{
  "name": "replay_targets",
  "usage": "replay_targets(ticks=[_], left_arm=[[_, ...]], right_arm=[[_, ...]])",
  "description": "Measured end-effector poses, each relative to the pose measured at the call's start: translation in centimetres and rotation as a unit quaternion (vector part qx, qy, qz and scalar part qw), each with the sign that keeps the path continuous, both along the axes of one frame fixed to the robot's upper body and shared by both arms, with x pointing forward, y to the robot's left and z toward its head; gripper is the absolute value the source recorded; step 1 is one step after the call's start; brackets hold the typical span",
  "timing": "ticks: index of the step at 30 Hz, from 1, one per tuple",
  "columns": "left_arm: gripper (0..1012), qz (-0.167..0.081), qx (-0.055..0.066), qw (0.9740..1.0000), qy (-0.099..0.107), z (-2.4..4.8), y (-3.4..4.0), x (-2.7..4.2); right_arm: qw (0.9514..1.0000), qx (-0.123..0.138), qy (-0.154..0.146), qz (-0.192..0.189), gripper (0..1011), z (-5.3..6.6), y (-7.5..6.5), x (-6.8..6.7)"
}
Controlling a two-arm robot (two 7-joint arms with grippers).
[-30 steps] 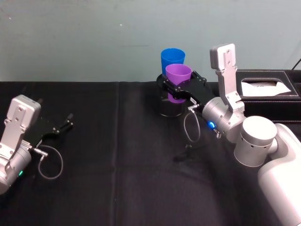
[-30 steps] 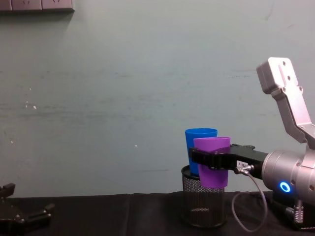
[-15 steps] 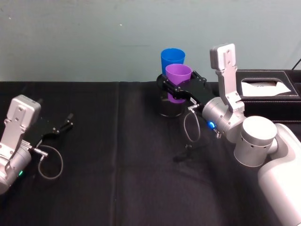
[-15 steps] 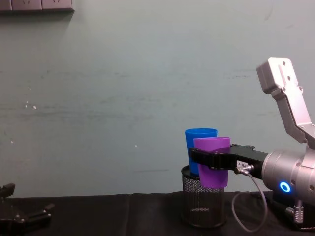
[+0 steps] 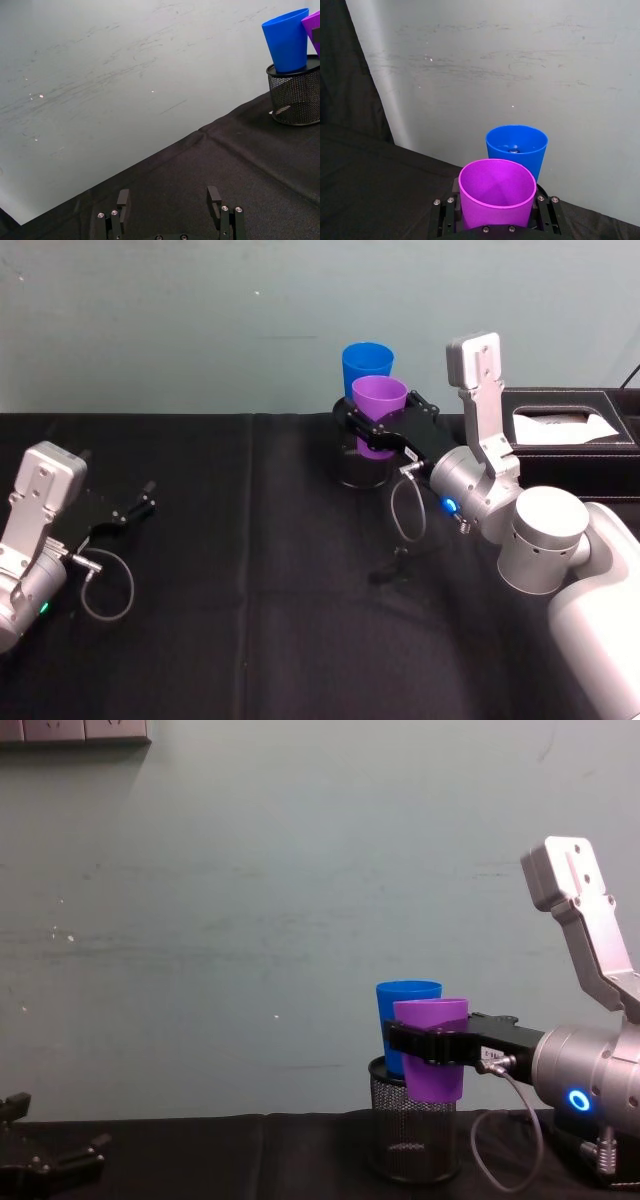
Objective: Pick up one cup with a gripper and tap it against the other cup.
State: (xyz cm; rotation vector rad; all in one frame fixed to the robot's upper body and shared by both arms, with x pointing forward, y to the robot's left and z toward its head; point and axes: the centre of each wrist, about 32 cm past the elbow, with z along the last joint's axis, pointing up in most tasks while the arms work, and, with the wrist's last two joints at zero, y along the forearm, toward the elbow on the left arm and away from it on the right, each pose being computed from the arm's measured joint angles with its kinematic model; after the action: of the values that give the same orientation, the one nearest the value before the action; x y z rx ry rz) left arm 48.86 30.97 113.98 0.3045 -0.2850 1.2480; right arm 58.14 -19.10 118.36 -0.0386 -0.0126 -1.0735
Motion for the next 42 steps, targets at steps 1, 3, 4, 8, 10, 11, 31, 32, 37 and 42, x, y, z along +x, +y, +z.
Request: replay_targets(ticks=[1, 3, 4, 8, 10, 11, 31, 32, 37, 42], left_arm=[[1000, 0.000, 0.000, 1.0000, 0.000, 0.00, 0.00, 0.00], [1000, 0.000, 0.000, 1.0000, 0.000, 0.00, 0.00, 0.00], [1000, 0.000, 0.000, 1.0000, 0.000, 0.00, 0.00, 0.00], [1000, 0.000, 0.000, 1.0000, 0.000, 0.00, 0.00, 0.00], [1000, 0.000, 0.000, 1.0000, 0.000, 0.00, 0.00, 0.00], [1000, 0.000, 0.000, 1.0000, 0.000, 0.00, 0.00, 0.00], [1000, 0.000, 0.000, 1.0000, 0.000, 0.00, 0.00, 0.00], [1000, 0.000, 0.000, 1.0000, 0.000, 0.00, 0.00, 0.00], [1000, 0.000, 0.000, 1.0000, 0.000, 0.00, 0.00, 0.00], [1000, 0.000, 0.000, 1.0000, 0.000, 0.00, 0.00, 0.00]], right_arm=[[1.0000, 0.000, 0.000, 0.000, 734, 0.00, 0.00, 0.00], [1.0000, 0.000, 0.000, 0.000, 735, 0.00, 0.00, 0.00], [1.0000, 0.000, 0.000, 0.000, 734, 0.00, 0.00, 0.00], [1.0000, 0.000, 0.000, 0.000, 734, 0.00, 0.00, 0.00], [1.0000, 0.000, 0.000, 0.000, 734, 0.00, 0.00, 0.00], [1.0000, 0.000, 0.000, 0.000, 734, 0.00, 0.00, 0.00], [1.0000, 0.000, 0.000, 0.000, 734, 0.00, 0.00, 0.00], [1.0000, 0.000, 0.000, 0.000, 734, 0.00, 0.00, 0.00], [1.0000, 0.000, 0.000, 0.000, 735, 0.00, 0.00, 0.00], [1.0000, 0.000, 0.000, 0.000, 734, 0.00, 0.00, 0.00]])
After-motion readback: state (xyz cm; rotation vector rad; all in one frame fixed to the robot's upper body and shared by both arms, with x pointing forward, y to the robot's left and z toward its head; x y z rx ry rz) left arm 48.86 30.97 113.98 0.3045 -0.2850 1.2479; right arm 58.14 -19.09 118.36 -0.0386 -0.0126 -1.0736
